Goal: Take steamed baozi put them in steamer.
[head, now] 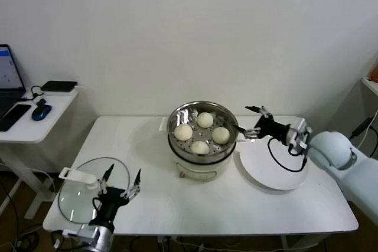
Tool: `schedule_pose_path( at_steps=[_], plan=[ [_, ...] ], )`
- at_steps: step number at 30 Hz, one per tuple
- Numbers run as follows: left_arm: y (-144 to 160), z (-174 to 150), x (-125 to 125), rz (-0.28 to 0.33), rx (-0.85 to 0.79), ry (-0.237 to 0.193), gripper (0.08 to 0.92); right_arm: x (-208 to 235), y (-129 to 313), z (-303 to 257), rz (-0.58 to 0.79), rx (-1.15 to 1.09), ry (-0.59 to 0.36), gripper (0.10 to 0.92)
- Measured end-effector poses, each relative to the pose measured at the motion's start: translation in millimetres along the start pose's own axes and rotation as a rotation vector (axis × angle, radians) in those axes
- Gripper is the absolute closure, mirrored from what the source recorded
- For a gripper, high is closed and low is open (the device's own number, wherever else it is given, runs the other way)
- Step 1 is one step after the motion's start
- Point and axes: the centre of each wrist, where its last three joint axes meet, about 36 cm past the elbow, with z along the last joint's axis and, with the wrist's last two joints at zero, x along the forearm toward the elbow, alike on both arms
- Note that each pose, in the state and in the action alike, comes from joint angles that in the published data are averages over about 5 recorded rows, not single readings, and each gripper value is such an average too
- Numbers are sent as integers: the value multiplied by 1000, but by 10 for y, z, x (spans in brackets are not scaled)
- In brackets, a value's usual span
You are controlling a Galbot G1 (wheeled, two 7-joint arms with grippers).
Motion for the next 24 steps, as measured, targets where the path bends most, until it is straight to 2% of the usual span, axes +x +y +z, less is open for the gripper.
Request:
schedule_pose_path(
  at_steps=[9,16,24],
  plan=[
    [34,-1,24,-17,-1,2,177,426,503,441,256,-122,-166,200],
    [73,-15,15,-29,2,-4,177,747,1080,905,425,-252,-208,200],
    [88,-19,-22,-29,13,-10,177,904,1760,1220,523,-379,-235,200]
  ],
)
